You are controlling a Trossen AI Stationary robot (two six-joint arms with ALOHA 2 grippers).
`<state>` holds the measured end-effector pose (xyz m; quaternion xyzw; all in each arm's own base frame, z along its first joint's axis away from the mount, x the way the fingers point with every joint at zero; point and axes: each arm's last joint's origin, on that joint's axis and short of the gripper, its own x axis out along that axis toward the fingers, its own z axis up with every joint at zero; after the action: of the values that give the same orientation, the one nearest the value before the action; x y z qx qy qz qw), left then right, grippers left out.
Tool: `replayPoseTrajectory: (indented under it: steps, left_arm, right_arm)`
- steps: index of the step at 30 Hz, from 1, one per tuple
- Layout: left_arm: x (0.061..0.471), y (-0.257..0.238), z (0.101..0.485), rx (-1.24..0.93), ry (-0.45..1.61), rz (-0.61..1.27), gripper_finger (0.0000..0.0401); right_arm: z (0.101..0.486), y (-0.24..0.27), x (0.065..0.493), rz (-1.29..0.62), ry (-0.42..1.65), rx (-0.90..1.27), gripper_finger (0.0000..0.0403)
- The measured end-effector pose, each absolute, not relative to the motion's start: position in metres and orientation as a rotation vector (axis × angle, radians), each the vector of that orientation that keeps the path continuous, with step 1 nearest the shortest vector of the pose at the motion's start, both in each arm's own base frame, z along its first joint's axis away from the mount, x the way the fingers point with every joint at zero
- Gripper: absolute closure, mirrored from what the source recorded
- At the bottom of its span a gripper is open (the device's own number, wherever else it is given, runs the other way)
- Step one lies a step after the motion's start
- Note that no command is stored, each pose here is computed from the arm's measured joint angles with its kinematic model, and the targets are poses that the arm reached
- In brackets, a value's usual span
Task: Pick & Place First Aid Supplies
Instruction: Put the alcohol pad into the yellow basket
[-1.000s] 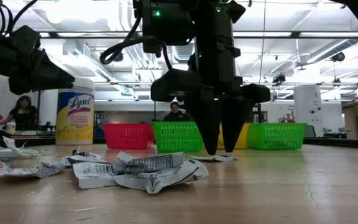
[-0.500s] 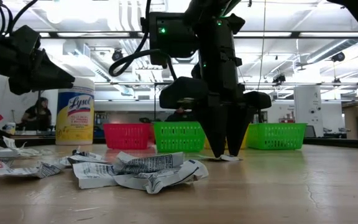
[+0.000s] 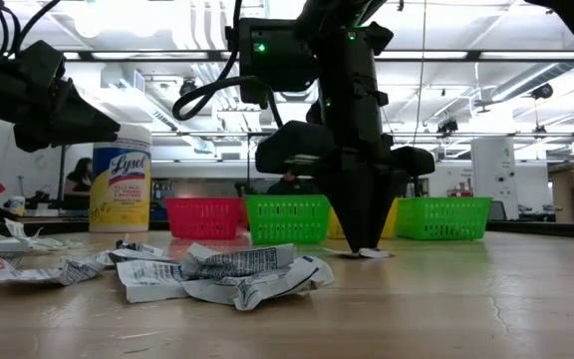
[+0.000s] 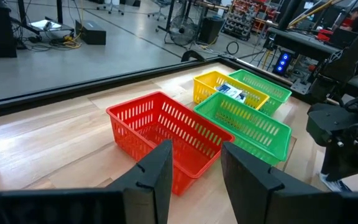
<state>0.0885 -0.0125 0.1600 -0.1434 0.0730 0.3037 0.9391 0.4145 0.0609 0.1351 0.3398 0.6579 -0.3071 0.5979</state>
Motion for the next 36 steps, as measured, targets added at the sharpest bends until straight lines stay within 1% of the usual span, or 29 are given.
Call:
replayPoseTrajectory:
  steps: [9,14,20,27,36]
  left_arm:
    - [0.088,-0.013,0.16,-0.293,0.149,0.62,0.027]
    - [0.088,-0.012,0.16,-0.293,0.149,0.62,0.027]
    - [0.088,-0.012,0.16,-0.293,0.148,0.621,0.027]
    - [0.088,-0.012,0.16,-0.293,0.149,0.62,0.027]
    - [0.088,-0.012,0.16,-0.293,0.149,0.62,0.027]
  right_arm:
    - [0.14,0.06,0.412,-0.709,1.535,0.766,0.0391]
    - [0.149,0.06,0.407,-0.724,1.532,0.747,0.0394]
    - [0.173,0.059,0.403,-0.699,1.495,0.751,0.0394]
    - [0.217,0.058,0.396,-0.589,1.393,0.731,0.0394]
    - [0.281,0.049,0.372,-0.588,1.151,0.629,0.0394]
